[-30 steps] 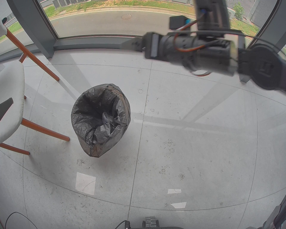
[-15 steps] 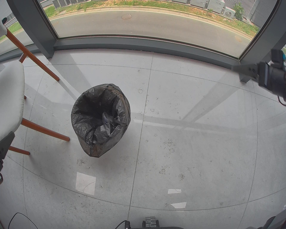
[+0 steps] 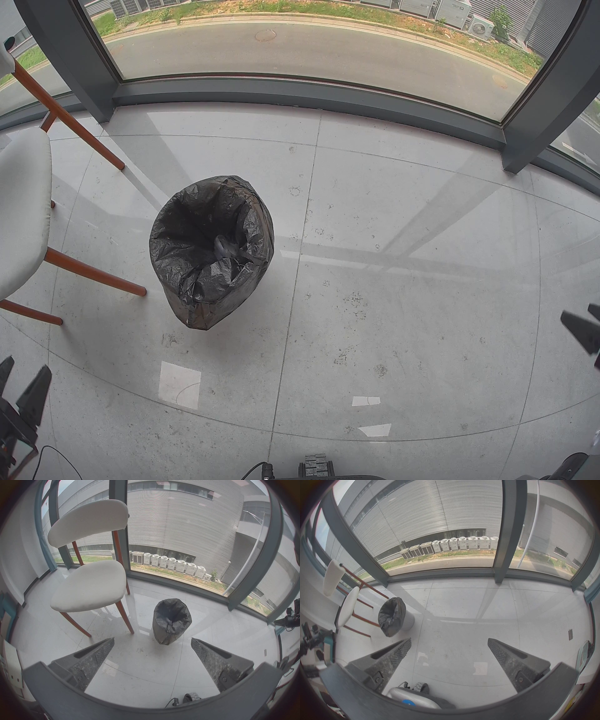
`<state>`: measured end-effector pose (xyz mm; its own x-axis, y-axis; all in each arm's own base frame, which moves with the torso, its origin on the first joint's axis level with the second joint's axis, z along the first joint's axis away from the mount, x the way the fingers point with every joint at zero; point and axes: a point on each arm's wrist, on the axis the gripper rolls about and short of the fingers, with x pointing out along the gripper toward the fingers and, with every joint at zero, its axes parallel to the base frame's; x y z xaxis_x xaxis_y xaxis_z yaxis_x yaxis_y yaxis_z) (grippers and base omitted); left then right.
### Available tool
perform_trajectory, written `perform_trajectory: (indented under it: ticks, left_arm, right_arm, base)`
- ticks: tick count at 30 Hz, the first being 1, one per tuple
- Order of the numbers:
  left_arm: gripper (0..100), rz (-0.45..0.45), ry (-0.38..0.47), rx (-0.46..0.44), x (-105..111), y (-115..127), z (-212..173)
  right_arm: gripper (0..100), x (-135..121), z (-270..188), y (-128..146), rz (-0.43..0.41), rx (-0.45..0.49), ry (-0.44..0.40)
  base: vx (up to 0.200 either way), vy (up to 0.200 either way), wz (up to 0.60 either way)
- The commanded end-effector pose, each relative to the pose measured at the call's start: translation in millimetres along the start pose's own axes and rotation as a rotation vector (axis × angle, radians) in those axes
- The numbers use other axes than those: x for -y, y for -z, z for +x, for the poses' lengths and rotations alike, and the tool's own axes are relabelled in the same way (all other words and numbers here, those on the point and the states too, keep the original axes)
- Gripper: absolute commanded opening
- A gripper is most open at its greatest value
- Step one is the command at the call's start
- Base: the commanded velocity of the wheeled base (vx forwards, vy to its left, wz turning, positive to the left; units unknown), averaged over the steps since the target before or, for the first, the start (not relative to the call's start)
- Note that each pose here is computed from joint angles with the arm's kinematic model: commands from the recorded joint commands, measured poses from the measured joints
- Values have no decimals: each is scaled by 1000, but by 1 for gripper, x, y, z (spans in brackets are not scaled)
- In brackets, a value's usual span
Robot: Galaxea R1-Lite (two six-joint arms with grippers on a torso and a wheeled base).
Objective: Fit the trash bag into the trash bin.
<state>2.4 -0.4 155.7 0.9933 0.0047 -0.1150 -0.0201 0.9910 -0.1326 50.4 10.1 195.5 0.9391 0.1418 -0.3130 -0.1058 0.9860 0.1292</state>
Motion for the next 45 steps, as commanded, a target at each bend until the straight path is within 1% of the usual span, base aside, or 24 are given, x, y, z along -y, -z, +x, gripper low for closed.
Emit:
perform_trajectory:
  ticks: [1, 4, 5, 6, 8, 9, 10, 12, 14, 16, 19, 22, 26, 28, 31, 35, 36, 45]
  left_arm:
    - [100, 120, 94, 64, -9, 75, -23]
    - [100, 109, 75, 88, -9, 75, -22]
    - [100, 104, 56, 93, -10, 74, -21]
    - [100, 103, 33, 95, -10, 75, -21]
    - [100, 103, -29, 100, -12, 75, -21]
    - [100, 104, -49, 100, -12, 75, -21]
    - [100, 101, -59, 102, -12, 75, -21]
    - [100, 95, -63, 104, -12, 75, -21]
    - [100, 98, -64, 103, -12, 75, -21]
    - [100, 111, -57, 102, -12, 75, -21]
    - [100, 132, -57, 107, -12, 76, -20]
    - [100, 124, -51, 170, -12, 77, -17]
    - [100, 89, -40, 142, -13, 79, -16]
    - [100, 96, 6, 137, -12, 79, -16]
    - [100, 124, 31, 135, -11, 79, -16]
    - [100, 137, 37, 116, -11, 82, -16]
    - [100, 127, 24, 112, -11, 82, -16]
    - [100, 120, 16, 114, -11, 82, -16]
  right_arm:
    - [100, 22, -27, 132, -136, 213, -29]
    - [100, 22, -26, 132, -137, 210, -22]
    - [100, 21, -26, 132, -134, 202, -7]
    - [100, 21, -26, 132, -127, 198, 24]
    - [100, 19, -25, 131, -106, 187, 124]
    - [100, 19, -24, 131, -100, 189, 155]
    - [100, 19, -25, 131, -102, 197, 164]
    - [100, 19, -27, 134, -117, 241, 125]
    - [100, 18, -32, 136, -124, 305, 121]
    - [100, 18, -32, 137, -131, 313, 115]
    - [100, 18, -32, 136, -131, 310, 112]
    - [100, 18, -32, 136, -129, 312, 118]
    - [100, 18, -32, 136, -128, 312, 121]
    - [100, 18, -32, 136, -128, 311, 121]
    - [100, 18, -32, 136, -130, 310, 120]
    - [100, 18, -32, 136, -133, 310, 119]
    - [100, 18, -32, 137, -131, 309, 114]
    - [100, 18, -32, 136, -124, 311, 117]
  base:
    - [0, 0, 0]
    - [0, 0, 0]
    - [0, 0, 0]
    - [0, 0, 0]
    - [0, 0, 0]
    - [0, 0, 0]
    - [0, 0, 0]
    - [0, 0, 0]
    - [0, 0, 0]
    - [0, 0, 0]
    - [0, 0, 0]
    - [0, 0, 0]
    - [0, 0, 0]
    - [0, 0, 0]
    - [0, 0, 0]
    - [0, 0, 0]
    - [0, 0, 0]
    - [0, 0, 0]
